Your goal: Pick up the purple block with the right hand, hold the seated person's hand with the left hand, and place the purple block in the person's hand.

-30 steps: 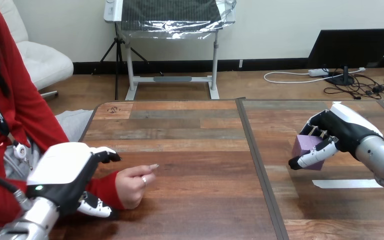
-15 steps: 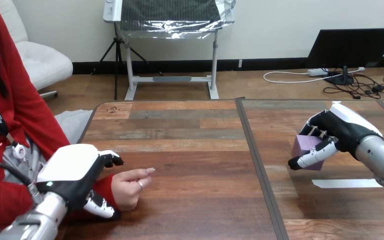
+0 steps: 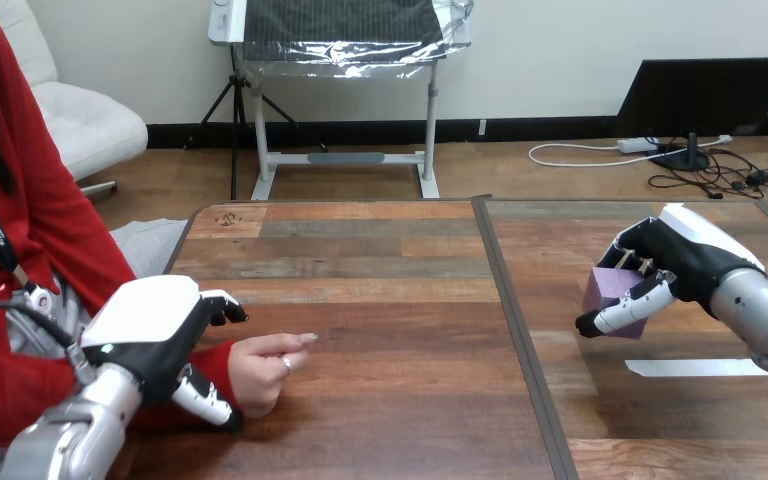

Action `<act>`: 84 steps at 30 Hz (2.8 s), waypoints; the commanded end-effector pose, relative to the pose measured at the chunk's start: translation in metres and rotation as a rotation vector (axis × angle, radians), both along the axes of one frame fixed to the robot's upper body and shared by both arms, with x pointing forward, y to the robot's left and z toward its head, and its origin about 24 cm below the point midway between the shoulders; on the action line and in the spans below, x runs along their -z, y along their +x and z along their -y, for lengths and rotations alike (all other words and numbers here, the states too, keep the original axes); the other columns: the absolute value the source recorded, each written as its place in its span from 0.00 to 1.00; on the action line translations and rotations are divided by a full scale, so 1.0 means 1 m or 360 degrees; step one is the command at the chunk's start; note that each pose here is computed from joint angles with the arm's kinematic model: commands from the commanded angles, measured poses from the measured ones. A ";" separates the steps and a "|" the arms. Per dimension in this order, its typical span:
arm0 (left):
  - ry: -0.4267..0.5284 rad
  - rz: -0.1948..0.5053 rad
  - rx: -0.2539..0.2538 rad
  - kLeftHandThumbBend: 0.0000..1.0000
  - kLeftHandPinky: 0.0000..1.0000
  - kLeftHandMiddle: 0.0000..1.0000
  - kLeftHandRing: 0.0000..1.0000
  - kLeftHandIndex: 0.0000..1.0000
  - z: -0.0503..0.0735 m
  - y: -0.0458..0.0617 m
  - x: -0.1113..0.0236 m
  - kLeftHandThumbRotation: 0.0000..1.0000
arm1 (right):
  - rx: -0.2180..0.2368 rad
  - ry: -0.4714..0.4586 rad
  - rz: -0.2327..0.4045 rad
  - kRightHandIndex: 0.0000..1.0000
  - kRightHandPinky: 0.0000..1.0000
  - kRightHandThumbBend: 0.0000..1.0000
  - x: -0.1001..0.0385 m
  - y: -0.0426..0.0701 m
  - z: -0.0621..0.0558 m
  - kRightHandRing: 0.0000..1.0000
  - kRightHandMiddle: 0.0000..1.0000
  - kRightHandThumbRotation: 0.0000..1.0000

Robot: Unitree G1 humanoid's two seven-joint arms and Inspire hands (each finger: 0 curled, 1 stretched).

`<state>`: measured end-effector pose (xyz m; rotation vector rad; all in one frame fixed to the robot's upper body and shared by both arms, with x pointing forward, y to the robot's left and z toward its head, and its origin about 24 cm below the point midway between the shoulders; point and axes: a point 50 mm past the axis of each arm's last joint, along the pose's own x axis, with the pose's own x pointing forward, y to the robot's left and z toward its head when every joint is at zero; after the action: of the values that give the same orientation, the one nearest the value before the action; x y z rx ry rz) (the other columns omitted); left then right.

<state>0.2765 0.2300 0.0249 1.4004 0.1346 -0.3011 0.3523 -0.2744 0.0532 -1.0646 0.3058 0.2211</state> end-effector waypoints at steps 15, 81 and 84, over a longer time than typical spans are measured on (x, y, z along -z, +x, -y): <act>0.0089 -0.0113 -0.0013 0.94 0.62 0.72 0.69 0.69 0.001 0.023 0.000 0.10 | -0.0065 0.0040 0.0259 0.50 0.41 0.82 -0.045 0.023 -0.012 0.44 0.49 0.00; -0.0010 -0.0575 -0.0098 0.79 0.30 0.49 0.38 0.57 0.006 0.019 0.000 0.00 | -0.0057 0.0051 0.0240 0.51 0.41 0.82 -0.042 0.022 -0.012 0.44 0.49 0.00; -0.0040 -0.0569 -0.0094 0.78 0.28 0.46 0.35 0.54 0.007 0.018 0.000 0.00 | -0.0055 0.0047 0.0235 0.51 0.41 0.82 -0.042 0.023 -0.012 0.44 0.50 0.00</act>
<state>0.3020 0.2264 0.0362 1.3413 0.4310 -0.4537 0.3546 -0.2718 0.0567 -1.0685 0.2836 0.2238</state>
